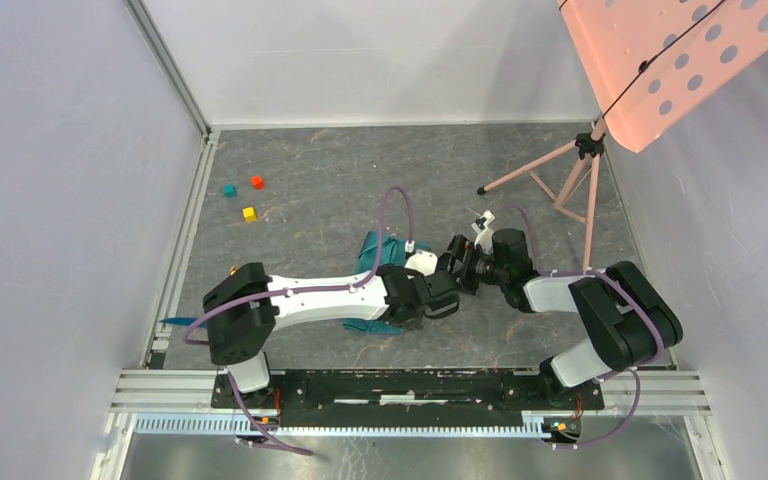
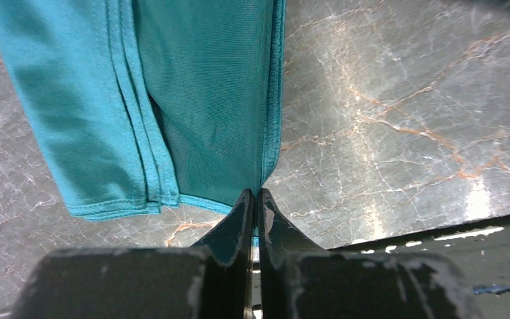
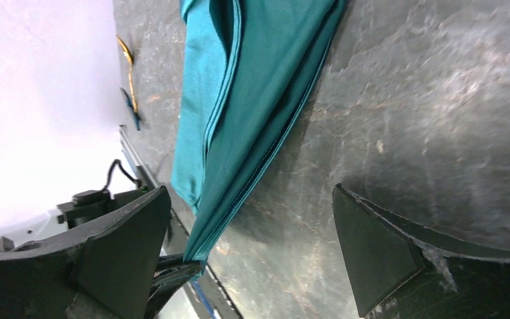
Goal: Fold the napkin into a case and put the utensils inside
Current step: Pick up the 2/3-rectangle-folded napkin from the center of the board, then pass from the left arm to the right
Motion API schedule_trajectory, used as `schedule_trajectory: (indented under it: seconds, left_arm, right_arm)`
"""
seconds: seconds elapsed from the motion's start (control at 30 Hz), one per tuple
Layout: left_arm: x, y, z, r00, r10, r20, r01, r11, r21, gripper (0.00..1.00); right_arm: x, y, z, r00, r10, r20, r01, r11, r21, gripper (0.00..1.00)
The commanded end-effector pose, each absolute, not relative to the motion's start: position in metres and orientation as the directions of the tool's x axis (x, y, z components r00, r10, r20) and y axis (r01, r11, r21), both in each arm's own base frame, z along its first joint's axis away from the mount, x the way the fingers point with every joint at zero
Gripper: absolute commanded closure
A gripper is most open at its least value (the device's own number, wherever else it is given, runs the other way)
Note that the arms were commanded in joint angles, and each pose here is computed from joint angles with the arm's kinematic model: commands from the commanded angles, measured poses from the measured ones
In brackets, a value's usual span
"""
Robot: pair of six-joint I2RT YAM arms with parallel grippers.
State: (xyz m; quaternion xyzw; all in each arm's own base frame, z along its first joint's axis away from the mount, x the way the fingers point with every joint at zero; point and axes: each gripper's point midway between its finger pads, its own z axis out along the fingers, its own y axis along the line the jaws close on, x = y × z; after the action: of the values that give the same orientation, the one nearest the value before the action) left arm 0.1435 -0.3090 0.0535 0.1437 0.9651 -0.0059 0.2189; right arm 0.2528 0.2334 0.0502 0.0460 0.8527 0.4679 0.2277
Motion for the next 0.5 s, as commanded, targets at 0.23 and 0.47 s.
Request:
schedule_trajectory:
  seconds: [0.23,0.47]
  left_arm:
    - [0.151,-0.303,0.076,-0.840,0.241,-0.486,0.260,0.965,0.030,0.95]
    - [0.149,-0.304,0.073,-0.841,0.240,-0.484,0.265,0.964,0.016,0.96]
  right_arm:
    - [0.261,0.267,0.067,-0.868,0.462,-0.184,0.011,0.388,0.922,0.11]
    - [0.279,0.269,0.059,-0.846,0.480,-0.233,-0.016,0.413,0.910,0.36]
